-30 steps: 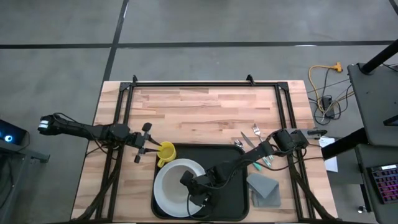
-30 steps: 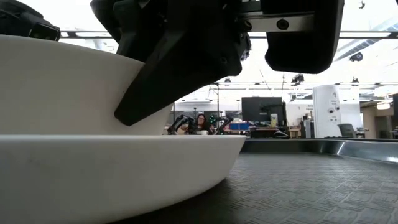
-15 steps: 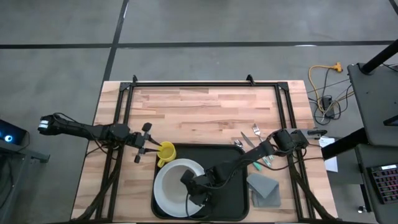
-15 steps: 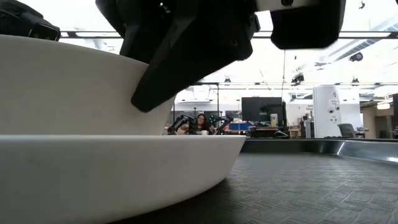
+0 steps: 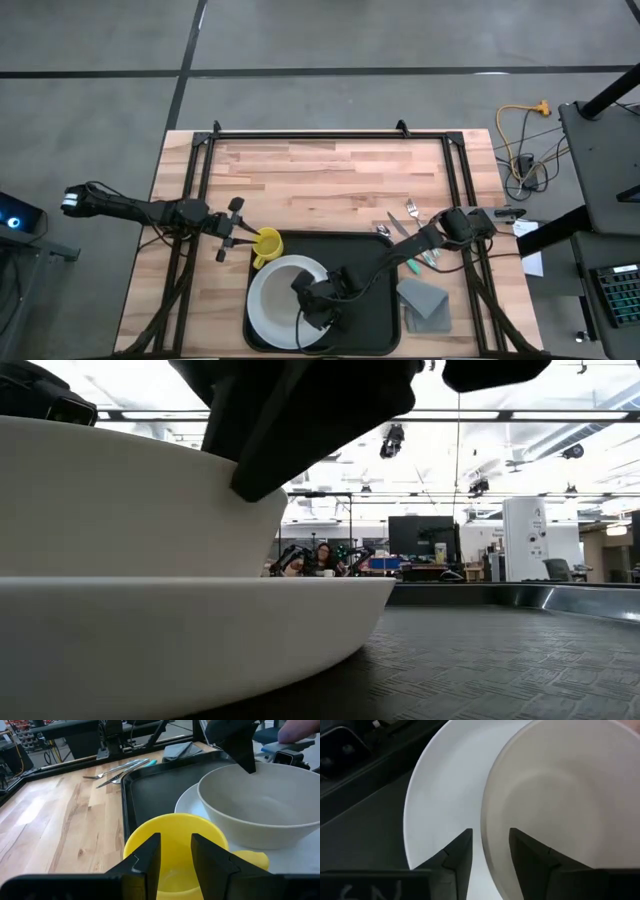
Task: Set up tray
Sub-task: Put the gray bowl on the white plate
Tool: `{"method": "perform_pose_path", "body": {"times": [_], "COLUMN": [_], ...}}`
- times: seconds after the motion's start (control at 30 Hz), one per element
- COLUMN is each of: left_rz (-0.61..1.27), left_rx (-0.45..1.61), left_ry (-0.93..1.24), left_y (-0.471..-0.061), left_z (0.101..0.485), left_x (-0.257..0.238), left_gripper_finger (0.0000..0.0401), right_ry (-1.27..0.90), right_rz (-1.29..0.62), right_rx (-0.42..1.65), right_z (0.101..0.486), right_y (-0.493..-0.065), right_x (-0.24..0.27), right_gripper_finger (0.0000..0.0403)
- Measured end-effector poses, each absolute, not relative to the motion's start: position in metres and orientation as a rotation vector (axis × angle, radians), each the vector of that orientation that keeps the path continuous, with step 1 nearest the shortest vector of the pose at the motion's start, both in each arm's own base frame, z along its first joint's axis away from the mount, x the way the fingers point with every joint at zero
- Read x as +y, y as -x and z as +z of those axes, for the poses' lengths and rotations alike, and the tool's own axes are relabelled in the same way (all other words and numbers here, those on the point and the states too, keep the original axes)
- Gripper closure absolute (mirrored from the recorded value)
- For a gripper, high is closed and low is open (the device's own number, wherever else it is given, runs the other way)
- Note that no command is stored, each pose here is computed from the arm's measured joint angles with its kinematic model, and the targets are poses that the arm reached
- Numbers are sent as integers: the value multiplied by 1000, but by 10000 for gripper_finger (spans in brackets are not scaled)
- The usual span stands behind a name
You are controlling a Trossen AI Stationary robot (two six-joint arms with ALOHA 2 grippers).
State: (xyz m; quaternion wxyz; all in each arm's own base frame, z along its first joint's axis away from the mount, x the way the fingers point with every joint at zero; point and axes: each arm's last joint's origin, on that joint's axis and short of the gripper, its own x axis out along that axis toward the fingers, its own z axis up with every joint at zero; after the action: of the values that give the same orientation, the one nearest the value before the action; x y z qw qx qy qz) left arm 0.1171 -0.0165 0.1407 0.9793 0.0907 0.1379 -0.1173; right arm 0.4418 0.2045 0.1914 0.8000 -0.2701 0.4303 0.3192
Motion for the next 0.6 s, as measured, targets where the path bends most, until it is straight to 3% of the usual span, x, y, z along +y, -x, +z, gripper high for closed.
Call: {"method": "perform_pose_path", "body": {"times": [0.6], "left_rz": [-236], "left_rx": [277], "left_ry": [-183], "left_y": [-117], "left_z": [141], "left_x": [-16], "left_gripper_finger": [307], "right_ry": [546], "right_rz": [669], "right_rx": [1131], "right_z": [209], "right_y": [-431], "right_x": [194], "right_gripper_finger": [304]}}
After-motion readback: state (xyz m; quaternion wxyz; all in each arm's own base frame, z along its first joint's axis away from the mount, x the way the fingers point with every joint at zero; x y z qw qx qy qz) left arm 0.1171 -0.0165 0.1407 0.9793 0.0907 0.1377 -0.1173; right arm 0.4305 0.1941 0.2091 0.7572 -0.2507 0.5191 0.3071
